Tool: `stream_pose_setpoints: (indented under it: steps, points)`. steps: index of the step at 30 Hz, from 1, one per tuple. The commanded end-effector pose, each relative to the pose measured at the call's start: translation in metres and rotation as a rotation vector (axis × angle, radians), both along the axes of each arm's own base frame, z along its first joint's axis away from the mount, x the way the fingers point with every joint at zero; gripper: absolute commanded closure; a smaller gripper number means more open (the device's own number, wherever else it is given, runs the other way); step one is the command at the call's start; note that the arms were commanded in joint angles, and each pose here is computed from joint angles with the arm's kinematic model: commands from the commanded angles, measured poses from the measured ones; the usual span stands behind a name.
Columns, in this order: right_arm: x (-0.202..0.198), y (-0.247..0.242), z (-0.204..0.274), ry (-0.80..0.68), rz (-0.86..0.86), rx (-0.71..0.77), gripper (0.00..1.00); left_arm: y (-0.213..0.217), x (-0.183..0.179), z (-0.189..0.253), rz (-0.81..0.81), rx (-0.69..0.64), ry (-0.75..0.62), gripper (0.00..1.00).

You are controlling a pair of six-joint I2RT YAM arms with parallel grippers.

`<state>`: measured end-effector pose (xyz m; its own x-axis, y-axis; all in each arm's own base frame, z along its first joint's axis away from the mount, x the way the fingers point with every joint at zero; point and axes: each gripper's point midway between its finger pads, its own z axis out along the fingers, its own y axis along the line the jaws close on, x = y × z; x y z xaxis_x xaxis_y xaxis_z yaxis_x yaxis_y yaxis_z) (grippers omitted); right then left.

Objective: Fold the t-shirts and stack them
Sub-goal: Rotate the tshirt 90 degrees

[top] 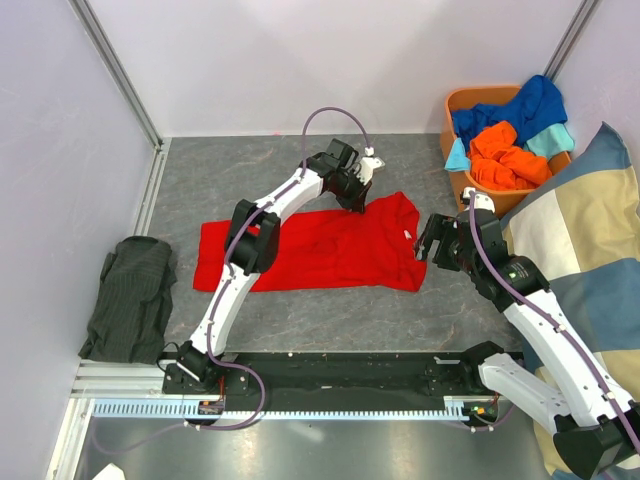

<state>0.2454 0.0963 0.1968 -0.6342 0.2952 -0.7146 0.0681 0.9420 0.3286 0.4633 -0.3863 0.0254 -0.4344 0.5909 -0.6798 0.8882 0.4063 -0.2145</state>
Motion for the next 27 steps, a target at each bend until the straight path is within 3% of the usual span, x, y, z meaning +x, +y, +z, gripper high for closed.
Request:
stream_pose_setpoints:
  steps: [1, 6, 9, 14, 19, 27]
  points:
    - [0.000, -0.005, 0.001, -0.014, -0.012, -0.021, 0.13, 0.000, 0.001, -0.005, -0.002, 0.023, -0.004, 0.98]
    - [0.000, -0.004, 0.000, -0.008, -0.009, -0.019, 0.13, 0.002, 0.029, 0.006, 0.115, -0.034, 0.000, 0.98]
    - [-0.001, -0.004, 0.000, -0.006, -0.009, -0.018, 0.13, 0.016, 0.061, 0.018, 0.277, -0.107, 0.043, 0.98]
    - [-0.002, 0.000, -0.006, 0.011, -0.001, -0.002, 0.12, 0.072, 0.117, 0.031, 0.622, -0.262, 0.176, 0.98]
    - [0.002, 0.005, -0.018, 0.032, -0.010, 0.023, 0.12, 0.127, 0.166, 0.050, 0.902, -0.384, 0.190, 0.98]
    - [0.009, 0.020, -0.043, 0.062, 0.001, 0.086, 0.12, 0.180, 0.207, 0.040, 1.207, -0.636, 0.411, 0.98]
